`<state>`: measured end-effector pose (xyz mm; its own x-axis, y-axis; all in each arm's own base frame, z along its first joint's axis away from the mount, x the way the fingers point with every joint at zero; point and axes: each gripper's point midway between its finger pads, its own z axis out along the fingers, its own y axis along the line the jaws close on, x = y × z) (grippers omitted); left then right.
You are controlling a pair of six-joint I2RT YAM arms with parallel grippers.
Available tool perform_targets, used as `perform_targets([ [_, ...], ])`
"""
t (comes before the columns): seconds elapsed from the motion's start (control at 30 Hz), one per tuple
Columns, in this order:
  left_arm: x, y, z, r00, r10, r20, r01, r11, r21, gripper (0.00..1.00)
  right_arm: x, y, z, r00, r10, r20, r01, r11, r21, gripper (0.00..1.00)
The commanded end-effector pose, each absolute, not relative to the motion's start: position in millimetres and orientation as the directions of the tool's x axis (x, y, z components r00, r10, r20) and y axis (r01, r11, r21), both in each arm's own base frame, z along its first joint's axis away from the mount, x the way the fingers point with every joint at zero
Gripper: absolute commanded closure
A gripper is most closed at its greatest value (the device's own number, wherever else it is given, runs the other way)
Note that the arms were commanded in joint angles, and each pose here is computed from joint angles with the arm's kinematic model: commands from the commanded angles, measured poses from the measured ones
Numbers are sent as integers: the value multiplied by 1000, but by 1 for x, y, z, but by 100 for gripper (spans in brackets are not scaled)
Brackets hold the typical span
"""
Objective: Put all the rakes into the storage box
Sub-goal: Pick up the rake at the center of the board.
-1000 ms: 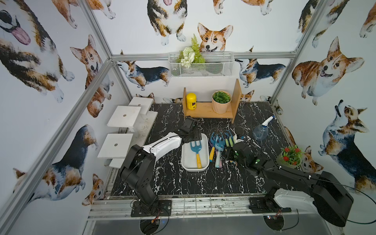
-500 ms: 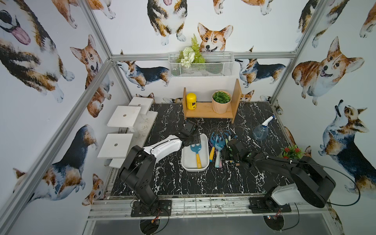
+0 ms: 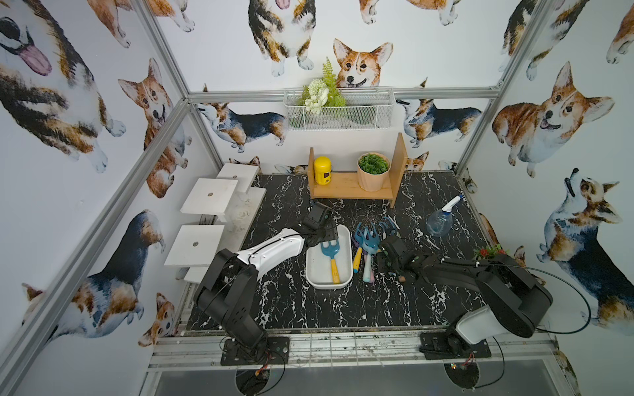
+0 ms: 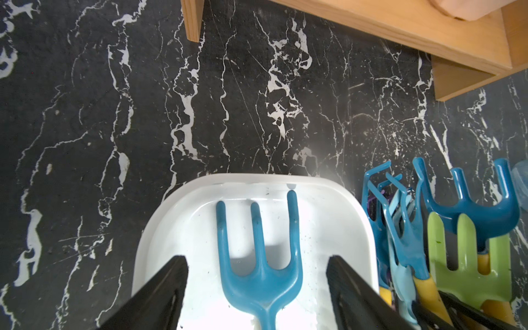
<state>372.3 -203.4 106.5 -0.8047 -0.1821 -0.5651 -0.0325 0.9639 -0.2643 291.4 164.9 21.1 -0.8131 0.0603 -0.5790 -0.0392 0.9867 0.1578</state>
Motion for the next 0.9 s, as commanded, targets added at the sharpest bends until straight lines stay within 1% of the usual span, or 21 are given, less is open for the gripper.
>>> perform_targets([
  [0.0,381,-214,123,-781,-167,-602,23,955,-295,15,267,159,5,-862,109,-496,10,980,197,73],
  [0.13,385,-226,131,-780,-143,-609,79,943,-322,13,273,166,21,-841,127,-526,-6,970,244,94],
  [0.2,386,-234,137,-773,-138,-620,116,929,-351,13,277,172,34,-825,133,-550,-28,961,275,99],
  [0.3,385,-248,149,-758,-130,-639,188,895,-405,12,283,181,60,-792,161,-590,-59,940,336,100],
  [0.33,384,-254,154,-753,-122,-646,224,876,-427,8,284,184,69,-779,173,-602,-72,930,361,100],
  [0.4,381,-265,164,-743,-110,-661,286,840,-461,6,285,192,84,-762,197,-618,-102,905,413,100],
  [0.53,370,-290,188,-711,-95,-697,419,738,-528,5,280,211,106,-751,213,-625,-188,838,512,100],
  [0.63,362,-308,201,-693,-82,-716,496,667,-557,5,279,223,116,-754,202,-625,-241,800,550,100],
  [0.73,354,-326,199,-694,-32,-719,541,636,-551,6,281,232,127,-747,204,-632,-272,775,571,100],
  [0.87,350,-337,183,-717,11,-697,539,642,-545,9,288,239,143,-730,226,-645,-289,754,590,100],
])
